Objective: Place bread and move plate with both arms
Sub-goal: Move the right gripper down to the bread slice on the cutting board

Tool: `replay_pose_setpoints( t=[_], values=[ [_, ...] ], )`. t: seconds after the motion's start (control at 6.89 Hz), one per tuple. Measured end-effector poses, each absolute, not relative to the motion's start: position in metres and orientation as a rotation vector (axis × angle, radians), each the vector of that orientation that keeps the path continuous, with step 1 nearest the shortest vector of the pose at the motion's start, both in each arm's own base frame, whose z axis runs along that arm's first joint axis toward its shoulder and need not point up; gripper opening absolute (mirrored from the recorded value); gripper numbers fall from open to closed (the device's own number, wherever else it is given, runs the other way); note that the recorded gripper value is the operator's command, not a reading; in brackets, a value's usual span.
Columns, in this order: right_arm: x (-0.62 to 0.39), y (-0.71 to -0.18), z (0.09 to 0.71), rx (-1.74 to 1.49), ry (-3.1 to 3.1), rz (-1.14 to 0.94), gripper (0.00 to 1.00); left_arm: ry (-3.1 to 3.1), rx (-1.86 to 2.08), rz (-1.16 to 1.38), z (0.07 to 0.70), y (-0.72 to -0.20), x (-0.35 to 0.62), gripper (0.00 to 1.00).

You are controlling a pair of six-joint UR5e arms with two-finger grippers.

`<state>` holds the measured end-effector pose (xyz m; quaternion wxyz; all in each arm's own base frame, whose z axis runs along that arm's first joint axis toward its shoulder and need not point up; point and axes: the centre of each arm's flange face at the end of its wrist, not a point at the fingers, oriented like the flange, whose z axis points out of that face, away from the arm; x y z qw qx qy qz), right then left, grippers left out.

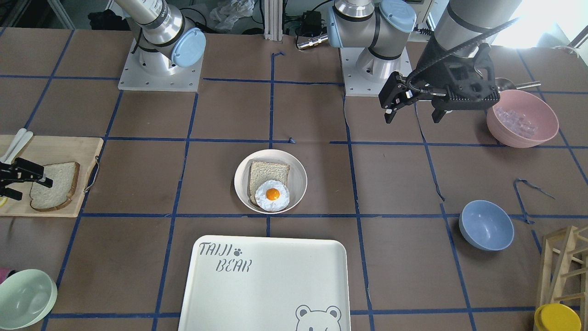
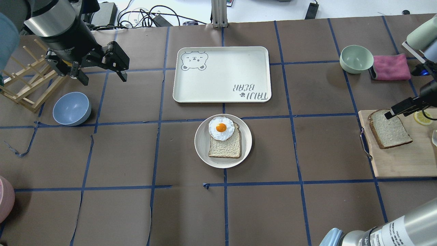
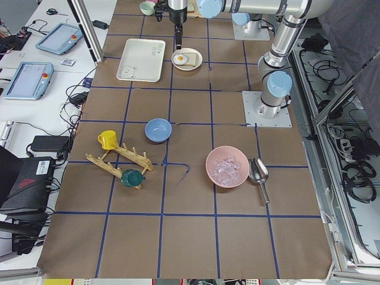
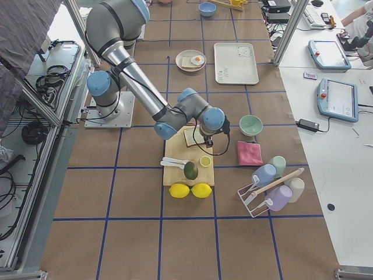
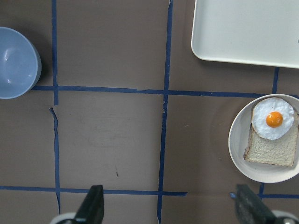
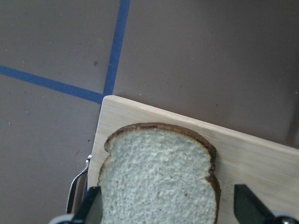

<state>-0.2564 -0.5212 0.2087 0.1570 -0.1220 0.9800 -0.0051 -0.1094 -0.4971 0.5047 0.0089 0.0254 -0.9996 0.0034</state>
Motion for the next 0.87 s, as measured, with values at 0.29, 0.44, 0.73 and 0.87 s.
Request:
replay_pose_setpoints(
  t=[0.29,0.44,0.73,0.87],
  values=[
    [-0.253,-0.515,0.196,-0.356,2.826,-0.018,0.96,-3.125,0.080,0.017,0.505,-0.497,-0.109,1.00],
    [-0.252,-0.513,0.191,-0.354,2.827,-0.011,0.78,-3.126,0.082,0.020,0.506,-0.497,-0.108,1.00],
    [-0.253,-0.510,0.184,-0.349,2.827,0.019,0.44,-3.127,0.087,0.024,0.507,-0.497,-0.105,1.00],
    [-0.253,-0.509,0.183,-0.351,2.831,0.033,0.31,-3.126,0.088,0.024,0.507,-0.498,-0.105,1.00]
  ],
)
